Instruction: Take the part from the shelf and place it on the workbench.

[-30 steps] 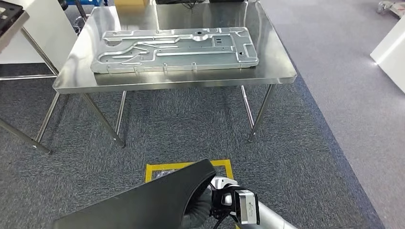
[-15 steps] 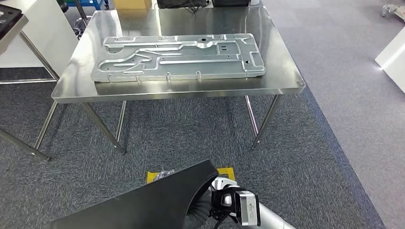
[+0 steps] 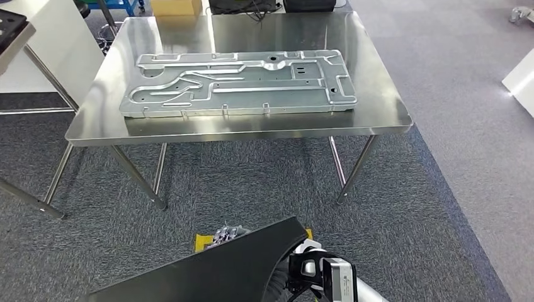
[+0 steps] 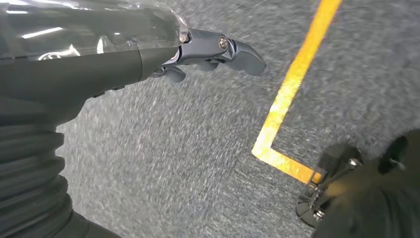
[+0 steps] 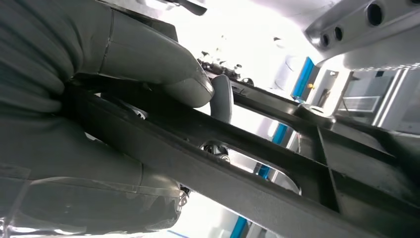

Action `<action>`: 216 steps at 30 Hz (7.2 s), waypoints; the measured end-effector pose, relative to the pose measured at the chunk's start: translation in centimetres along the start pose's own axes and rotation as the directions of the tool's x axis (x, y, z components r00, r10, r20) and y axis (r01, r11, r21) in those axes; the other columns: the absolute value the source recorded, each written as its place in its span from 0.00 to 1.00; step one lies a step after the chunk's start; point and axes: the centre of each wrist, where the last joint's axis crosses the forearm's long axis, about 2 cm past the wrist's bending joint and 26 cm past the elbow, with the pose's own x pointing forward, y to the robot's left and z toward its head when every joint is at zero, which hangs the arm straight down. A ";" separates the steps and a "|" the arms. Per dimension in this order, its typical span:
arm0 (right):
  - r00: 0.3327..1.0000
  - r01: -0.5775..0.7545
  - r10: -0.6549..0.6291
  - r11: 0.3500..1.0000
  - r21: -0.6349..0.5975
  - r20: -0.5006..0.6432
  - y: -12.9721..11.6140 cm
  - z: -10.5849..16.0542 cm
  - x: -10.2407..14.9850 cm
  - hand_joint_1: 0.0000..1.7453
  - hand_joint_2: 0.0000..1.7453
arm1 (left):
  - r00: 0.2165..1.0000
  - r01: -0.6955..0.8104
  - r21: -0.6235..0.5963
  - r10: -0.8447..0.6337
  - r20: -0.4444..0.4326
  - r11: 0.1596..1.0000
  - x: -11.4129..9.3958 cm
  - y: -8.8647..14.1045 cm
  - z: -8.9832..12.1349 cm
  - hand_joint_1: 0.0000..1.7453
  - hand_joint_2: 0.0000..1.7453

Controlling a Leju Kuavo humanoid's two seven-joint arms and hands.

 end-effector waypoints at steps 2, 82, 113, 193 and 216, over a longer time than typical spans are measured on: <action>1.000 -0.005 0.005 1.000 0.000 0.006 0.0 0.0 0.2 1.00 1.00 | 1.000 0.007 0.000 -0.007 0.004 1.000 0.0 0.2 0.0 0.00 1.00; 0.220 -0.929 0.924 0.099 -0.358 -0.314 -32.1 -7.9 21.1 1.00 1.00 | 0.995 0.099 -0.016 -0.098 0.024 0.995 -0.3 2.0 0.0 0.00 1.00; -0.620 -0.190 0.661 0.397 0.898 -0.423 -26.7 7.7 -1.4 1.00 1.00 | 0.989 0.075 -0.071 -0.065 0.131 0.995 0.3 1.4 -0.3 0.00 1.00; -0.538 -0.821 -0.421 0.458 0.341 -0.731 20.6 41.3 8.4 0.00 0.00 | 0.993 0.017 -0.041 -0.012 0.120 0.999 0.8 -1.3 -0.2 0.00 0.00; -0.421 -0.696 -0.875 0.479 -0.534 -0.237 25.1 36.7 1.1 0.00 0.00 | 0.992 0.015 -0.054 -0.009 0.125 0.998 1.0 -2.3 -0.2 0.00 0.00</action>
